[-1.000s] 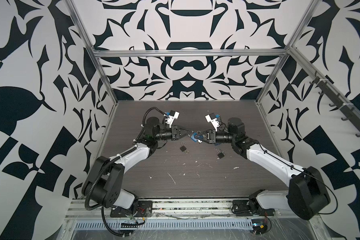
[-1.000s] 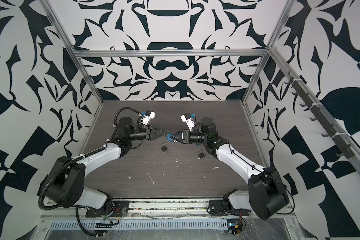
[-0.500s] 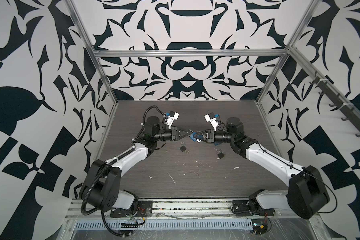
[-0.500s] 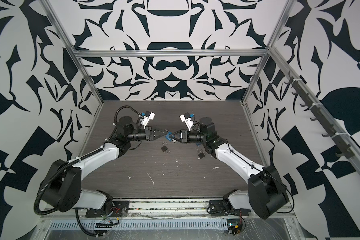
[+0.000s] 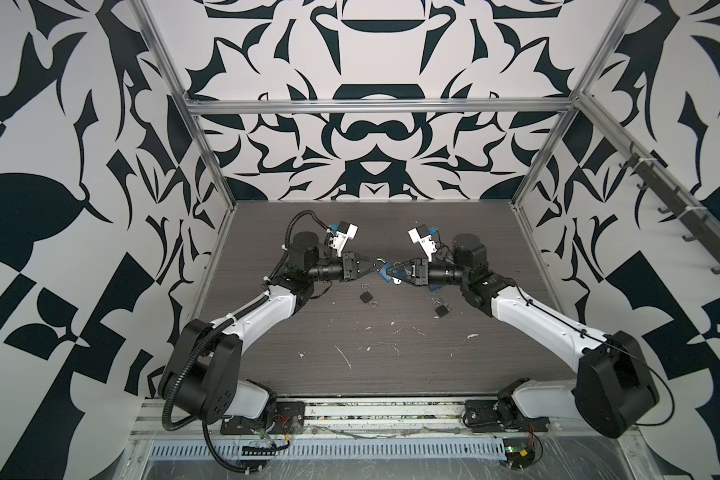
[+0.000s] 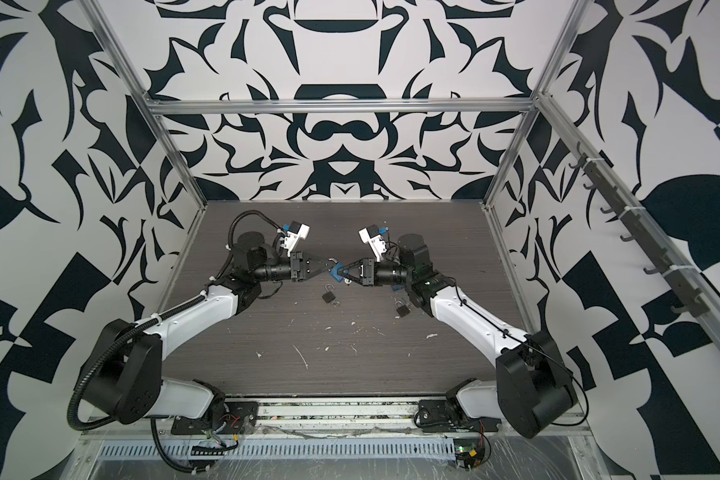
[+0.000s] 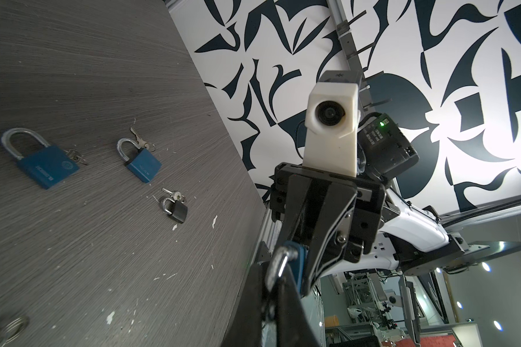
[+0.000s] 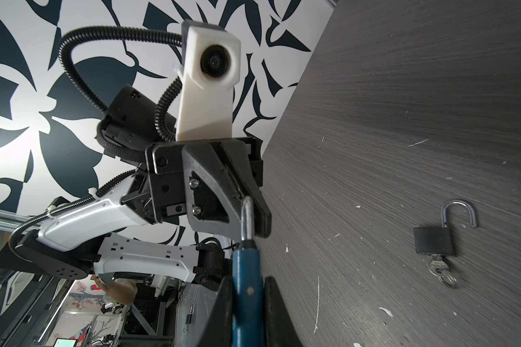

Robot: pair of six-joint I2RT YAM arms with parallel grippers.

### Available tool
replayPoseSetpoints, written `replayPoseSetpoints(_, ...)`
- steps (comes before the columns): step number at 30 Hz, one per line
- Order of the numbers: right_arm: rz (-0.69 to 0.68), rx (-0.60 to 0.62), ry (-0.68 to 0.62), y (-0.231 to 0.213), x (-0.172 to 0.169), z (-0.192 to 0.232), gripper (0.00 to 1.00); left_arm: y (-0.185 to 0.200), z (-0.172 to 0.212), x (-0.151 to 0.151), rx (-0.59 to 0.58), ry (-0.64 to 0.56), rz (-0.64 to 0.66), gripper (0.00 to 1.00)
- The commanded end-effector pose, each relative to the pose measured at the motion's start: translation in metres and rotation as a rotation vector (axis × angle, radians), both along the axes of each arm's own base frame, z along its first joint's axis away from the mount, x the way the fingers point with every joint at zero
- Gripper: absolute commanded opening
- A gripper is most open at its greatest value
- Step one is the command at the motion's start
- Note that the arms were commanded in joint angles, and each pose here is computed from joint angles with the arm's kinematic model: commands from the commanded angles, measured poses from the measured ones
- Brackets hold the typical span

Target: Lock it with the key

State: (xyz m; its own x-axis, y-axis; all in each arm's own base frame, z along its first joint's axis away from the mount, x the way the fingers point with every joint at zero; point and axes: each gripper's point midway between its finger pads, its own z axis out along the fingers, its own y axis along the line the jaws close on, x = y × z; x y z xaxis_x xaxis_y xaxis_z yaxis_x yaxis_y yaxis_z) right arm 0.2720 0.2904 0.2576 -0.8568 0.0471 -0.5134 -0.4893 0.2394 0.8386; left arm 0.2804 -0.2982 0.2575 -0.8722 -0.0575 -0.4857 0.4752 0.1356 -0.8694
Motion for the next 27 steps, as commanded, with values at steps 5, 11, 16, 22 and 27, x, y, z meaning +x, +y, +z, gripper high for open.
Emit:
replayPoseSetpoints(5,-0.035,0.014,-0.041,0.003,0.011,0.011,0.33,0.001,0.013,0.006,0.009,-0.080,0.054,0.00)
replayPoseSetpoints(11,-0.063,0.044,-0.046,-0.010,0.010,0.018,0.41,0.009,0.014,0.016,0.064,-0.092,0.117,0.00)
replayPoseSetpoints(16,-0.068,0.053,-0.053,-0.017,0.005,0.021,0.41,0.013,0.025,0.019,0.064,-0.119,0.146,0.00)
replayPoseSetpoints(22,-0.067,0.047,-0.043,-0.019,0.002,0.016,0.41,0.014,0.036,0.020,0.053,-0.134,0.156,0.00)
replayPoseSetpoints(27,-0.077,0.032,-0.053,-0.019,0.006,0.012,0.41,0.013,0.044,0.020,0.038,-0.137,0.149,0.00)
